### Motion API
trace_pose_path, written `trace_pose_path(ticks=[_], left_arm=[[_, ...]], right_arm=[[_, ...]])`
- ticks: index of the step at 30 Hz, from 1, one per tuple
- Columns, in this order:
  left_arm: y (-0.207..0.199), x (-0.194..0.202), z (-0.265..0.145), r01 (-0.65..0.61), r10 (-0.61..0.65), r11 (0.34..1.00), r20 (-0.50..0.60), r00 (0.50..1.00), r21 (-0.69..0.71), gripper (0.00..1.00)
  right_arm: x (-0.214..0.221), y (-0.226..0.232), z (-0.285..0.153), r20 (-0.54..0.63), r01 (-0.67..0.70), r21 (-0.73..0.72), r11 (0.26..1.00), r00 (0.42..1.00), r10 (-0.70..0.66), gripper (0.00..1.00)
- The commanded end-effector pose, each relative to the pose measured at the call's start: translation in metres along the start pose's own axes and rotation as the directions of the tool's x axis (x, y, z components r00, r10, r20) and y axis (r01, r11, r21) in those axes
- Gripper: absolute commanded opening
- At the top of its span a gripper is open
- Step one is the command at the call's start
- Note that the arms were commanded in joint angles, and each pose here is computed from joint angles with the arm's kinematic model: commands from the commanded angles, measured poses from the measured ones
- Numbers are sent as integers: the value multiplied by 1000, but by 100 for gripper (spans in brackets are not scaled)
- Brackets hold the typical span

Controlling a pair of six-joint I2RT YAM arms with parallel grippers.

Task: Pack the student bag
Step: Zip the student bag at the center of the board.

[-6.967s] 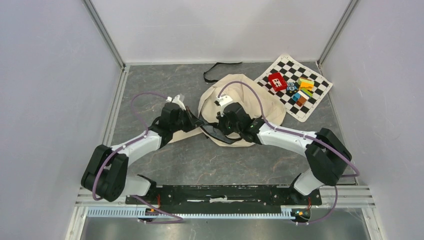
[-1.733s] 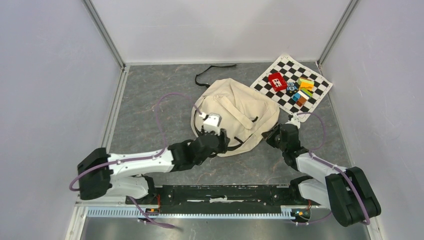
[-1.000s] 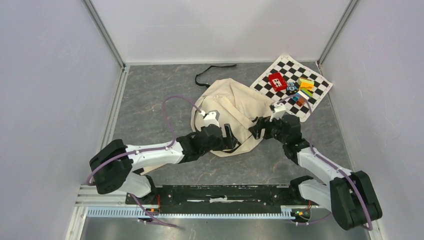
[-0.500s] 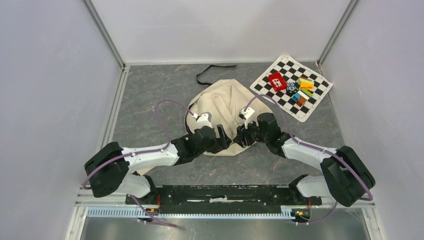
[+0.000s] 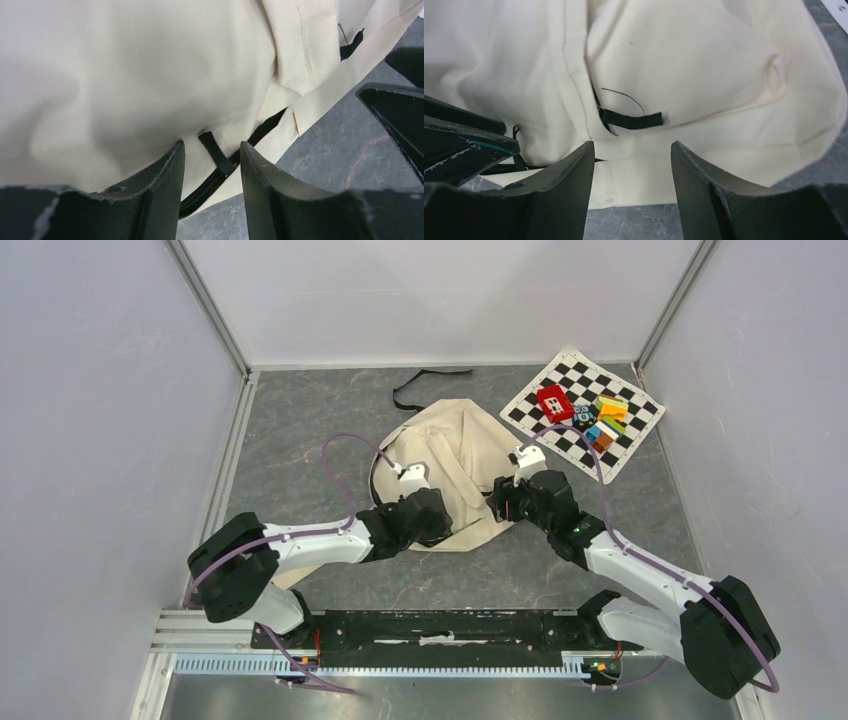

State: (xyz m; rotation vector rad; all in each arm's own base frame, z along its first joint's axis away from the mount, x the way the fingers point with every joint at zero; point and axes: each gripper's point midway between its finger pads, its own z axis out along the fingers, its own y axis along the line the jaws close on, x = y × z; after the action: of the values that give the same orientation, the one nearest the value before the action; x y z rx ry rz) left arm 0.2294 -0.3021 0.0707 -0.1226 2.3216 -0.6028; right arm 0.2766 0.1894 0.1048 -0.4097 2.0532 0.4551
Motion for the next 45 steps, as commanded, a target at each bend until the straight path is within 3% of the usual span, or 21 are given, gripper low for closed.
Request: trace_pose_path(ticks=[1,7,15,19,22,26,30,36,45], left_arm=[[-10,-16,9,-67,69,997,45,997,-48,51],[-8,-7,21,-86,87,992,10,996,-92,48],[7,20,33,-102,90,981,-79,993,-167,27],[4,24,34,-121,108,979,-84,991,-164,3],[-7,7,22,-124,126,983,6,992,-137,2],[-25,-12,-1,-77,79,997,118,990,-22,2],[-37,-20,-16,-36,17,993,169,986,110,2],[-44,-19,-19,-50,19,984,175,984,174,2],[-54,-19,-24,-58,16,972,181,983,228,2]], right_arm=[[3,-25,-10,41,-96,151,984,995,90,63],[9,-35,-19,58,-115,203,972,993,105,63],[7,-41,-26,99,-142,227,964,987,123,63],[10,-47,-29,112,-166,259,951,984,141,66],[21,-57,-33,107,-221,321,921,975,196,79],[39,-66,-31,92,-318,340,885,948,305,88],[49,-68,-24,92,-480,251,840,876,473,88],[47,-50,-14,87,-622,126,772,783,616,88],[79,-36,-8,34,-766,83,638,642,766,85]])
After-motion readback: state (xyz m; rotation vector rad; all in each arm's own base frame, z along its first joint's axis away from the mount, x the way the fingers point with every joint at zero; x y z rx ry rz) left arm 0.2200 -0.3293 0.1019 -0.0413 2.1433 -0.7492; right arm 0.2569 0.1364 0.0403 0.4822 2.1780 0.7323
